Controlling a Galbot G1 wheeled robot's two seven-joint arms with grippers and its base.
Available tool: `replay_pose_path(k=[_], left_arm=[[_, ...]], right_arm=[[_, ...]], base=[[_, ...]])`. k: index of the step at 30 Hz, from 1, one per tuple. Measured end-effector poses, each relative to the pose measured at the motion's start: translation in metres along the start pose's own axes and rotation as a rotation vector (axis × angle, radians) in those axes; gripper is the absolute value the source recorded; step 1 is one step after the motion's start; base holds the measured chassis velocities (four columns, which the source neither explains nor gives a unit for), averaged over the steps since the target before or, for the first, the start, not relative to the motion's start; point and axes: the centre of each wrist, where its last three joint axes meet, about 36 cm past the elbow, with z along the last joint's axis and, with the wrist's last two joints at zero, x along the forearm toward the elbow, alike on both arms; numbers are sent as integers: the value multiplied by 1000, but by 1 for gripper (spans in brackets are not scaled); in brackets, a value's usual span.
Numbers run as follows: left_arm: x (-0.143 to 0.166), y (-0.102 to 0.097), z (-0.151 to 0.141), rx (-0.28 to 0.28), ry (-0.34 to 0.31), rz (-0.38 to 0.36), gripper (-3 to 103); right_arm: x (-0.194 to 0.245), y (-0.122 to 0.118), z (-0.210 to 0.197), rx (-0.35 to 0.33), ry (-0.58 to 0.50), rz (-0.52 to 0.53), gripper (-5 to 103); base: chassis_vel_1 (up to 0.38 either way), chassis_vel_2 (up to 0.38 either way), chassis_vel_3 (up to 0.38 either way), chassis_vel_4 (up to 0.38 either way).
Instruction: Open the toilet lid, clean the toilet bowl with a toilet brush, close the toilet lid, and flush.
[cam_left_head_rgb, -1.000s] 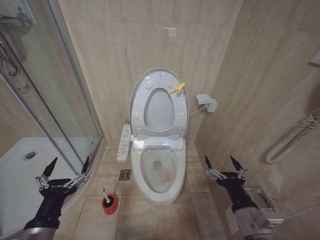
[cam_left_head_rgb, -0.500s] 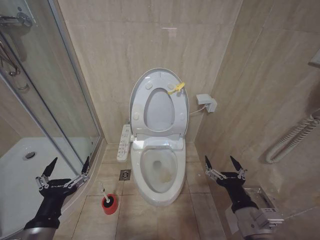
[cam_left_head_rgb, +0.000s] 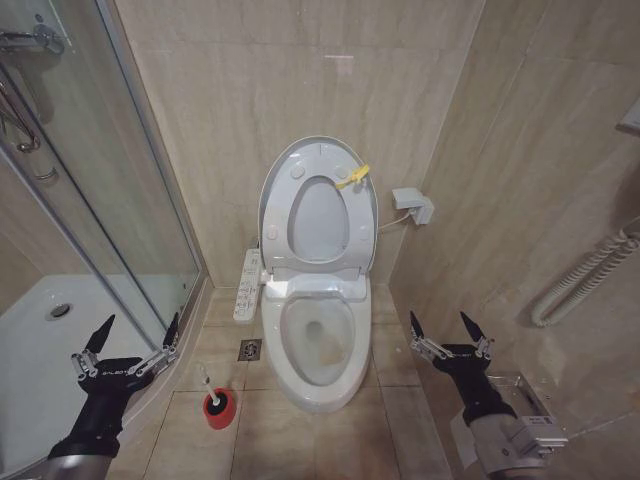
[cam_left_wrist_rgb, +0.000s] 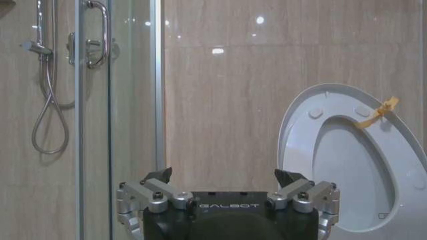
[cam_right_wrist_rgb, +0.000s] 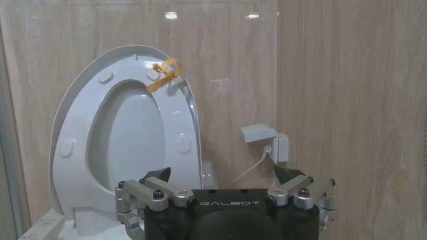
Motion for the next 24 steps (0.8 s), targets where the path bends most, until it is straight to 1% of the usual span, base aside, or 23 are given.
replay_pose_path(k=[24], left_arm=[[0, 0, 0, 0, 0, 0, 100]], right_arm=[[0, 0, 0, 0, 0, 0, 100]], base=[[0, 0, 0, 0]])
